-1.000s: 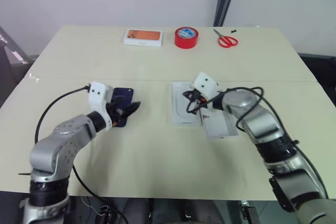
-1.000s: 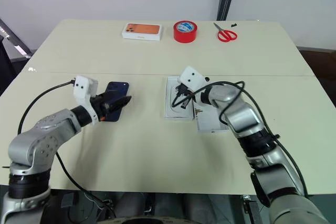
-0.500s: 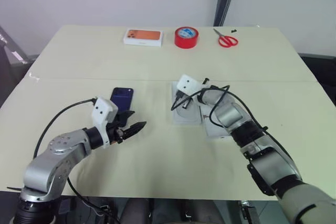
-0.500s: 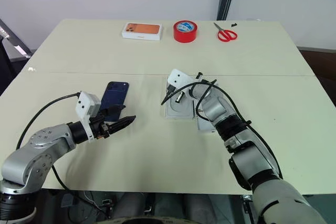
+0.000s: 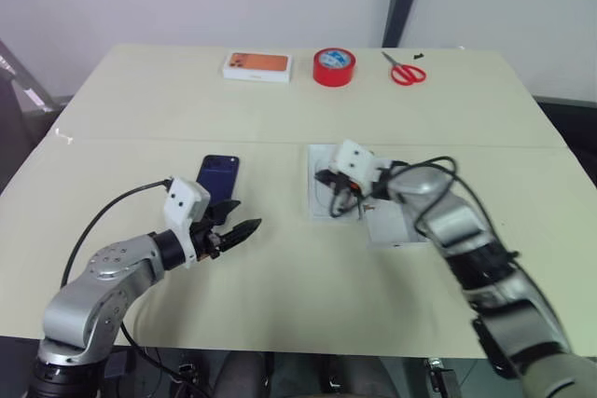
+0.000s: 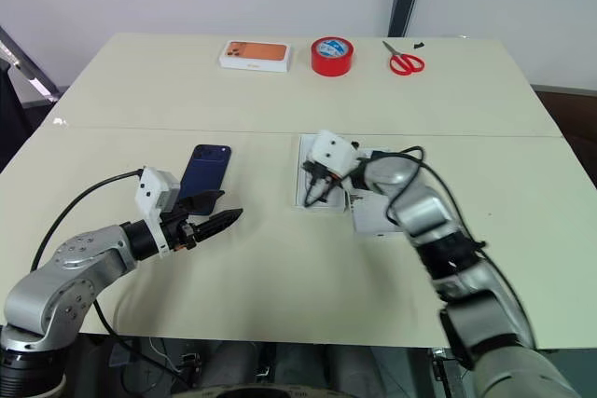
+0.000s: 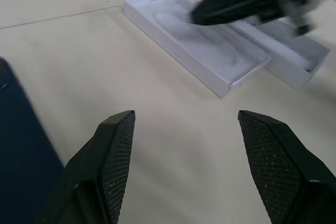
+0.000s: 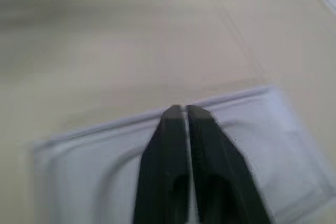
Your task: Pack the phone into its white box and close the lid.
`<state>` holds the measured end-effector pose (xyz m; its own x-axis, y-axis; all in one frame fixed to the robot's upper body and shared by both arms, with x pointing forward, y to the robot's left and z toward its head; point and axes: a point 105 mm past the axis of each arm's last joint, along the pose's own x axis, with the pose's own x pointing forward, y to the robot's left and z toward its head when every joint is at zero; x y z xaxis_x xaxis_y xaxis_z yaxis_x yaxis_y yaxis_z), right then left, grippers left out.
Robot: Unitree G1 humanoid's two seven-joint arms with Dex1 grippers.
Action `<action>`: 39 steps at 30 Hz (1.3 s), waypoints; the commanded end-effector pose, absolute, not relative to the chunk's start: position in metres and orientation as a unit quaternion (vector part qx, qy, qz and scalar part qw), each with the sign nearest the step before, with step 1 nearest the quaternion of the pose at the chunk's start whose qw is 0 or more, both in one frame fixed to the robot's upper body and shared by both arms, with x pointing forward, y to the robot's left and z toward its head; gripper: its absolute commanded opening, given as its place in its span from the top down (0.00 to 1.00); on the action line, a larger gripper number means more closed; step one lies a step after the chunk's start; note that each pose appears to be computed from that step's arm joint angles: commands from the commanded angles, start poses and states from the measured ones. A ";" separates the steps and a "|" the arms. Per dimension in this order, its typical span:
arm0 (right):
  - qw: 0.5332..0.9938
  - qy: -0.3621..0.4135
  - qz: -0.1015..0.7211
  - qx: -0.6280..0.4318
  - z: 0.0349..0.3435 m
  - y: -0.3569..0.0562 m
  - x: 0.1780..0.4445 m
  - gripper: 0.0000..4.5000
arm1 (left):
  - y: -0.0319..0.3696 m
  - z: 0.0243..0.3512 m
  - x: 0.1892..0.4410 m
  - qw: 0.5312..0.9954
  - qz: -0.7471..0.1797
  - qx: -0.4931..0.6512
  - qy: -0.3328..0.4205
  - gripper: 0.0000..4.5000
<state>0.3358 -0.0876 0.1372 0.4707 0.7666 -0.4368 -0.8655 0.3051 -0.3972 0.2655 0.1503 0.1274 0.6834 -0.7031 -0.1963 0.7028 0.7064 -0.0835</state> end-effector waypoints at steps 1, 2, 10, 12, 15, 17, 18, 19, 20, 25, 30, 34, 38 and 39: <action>0.762 0.092 0.569 -0.295 0.135 -0.084 0.301 0.58 | 0.150 0.141 0.264 0.915 -0.394 0.009 0.079 0.27; 0.758 0.099 0.573 -0.296 0.131 -0.085 0.296 0.47 | 0.150 0.141 0.263 0.914 -0.398 0.010 0.078 0.27; 0.775 0.123 0.530 -0.322 0.106 -0.091 0.306 0.25 | 0.138 0.142 0.246 0.884 -0.459 0.048 0.071 0.27; 0.772 0.122 0.535 -0.321 0.104 -0.090 0.306 0.29 | 0.140 0.139 0.244 0.882 -0.462 0.055 0.078 0.27; 0.767 0.115 0.544 -0.318 0.104 -0.087 0.303 0.56 | 0.145 0.135 0.246 0.886 -0.450 0.063 0.087 0.27; 0.763 0.104 0.553 -0.319 0.106 -0.082 0.301 0.78 | 0.150 0.134 0.247 0.891 -0.441 0.064 0.089 0.27; 0.762 0.098 0.556 -0.319 0.106 -0.079 0.300 0.89 | 0.152 0.134 0.248 0.893 -0.436 0.065 0.089 0.27; 0.760 0.094 0.560 -0.317 0.107 -0.076 0.298 0.99 | 0.154 0.134 0.248 0.896 -0.431 0.065 0.089 0.27; 0.757 0.089 0.564 -0.318 0.108 -0.073 0.296 0.99 | 0.157 0.134 0.249 0.898 -0.425 0.065 0.089 0.27; 0.746 0.064 0.580 -0.322 0.114 -0.052 0.285 0.99 | 0.178 0.138 0.252 0.918 -0.384 0.058 0.086 0.27; 0.750 0.064 0.575 -0.320 0.113 -0.042 0.283 0.99 | 0.192 0.138 0.250 0.927 -0.360 0.057 0.090 0.27; 0.741 0.065 0.594 -0.306 0.115 -0.040 0.278 0.93 | 0.198 0.138 0.249 0.930 -0.351 0.054 0.092 0.27; 0.750 0.039 0.601 -0.272 0.132 -0.036 0.279 0.55 | 0.205 0.143 0.252 0.940 -0.329 0.043 0.084 0.27; 0.759 0.031 0.597 -0.258 0.139 -0.035 0.282 0.43 | 0.209 0.144 0.254 0.944 -0.318 0.037 0.081 0.27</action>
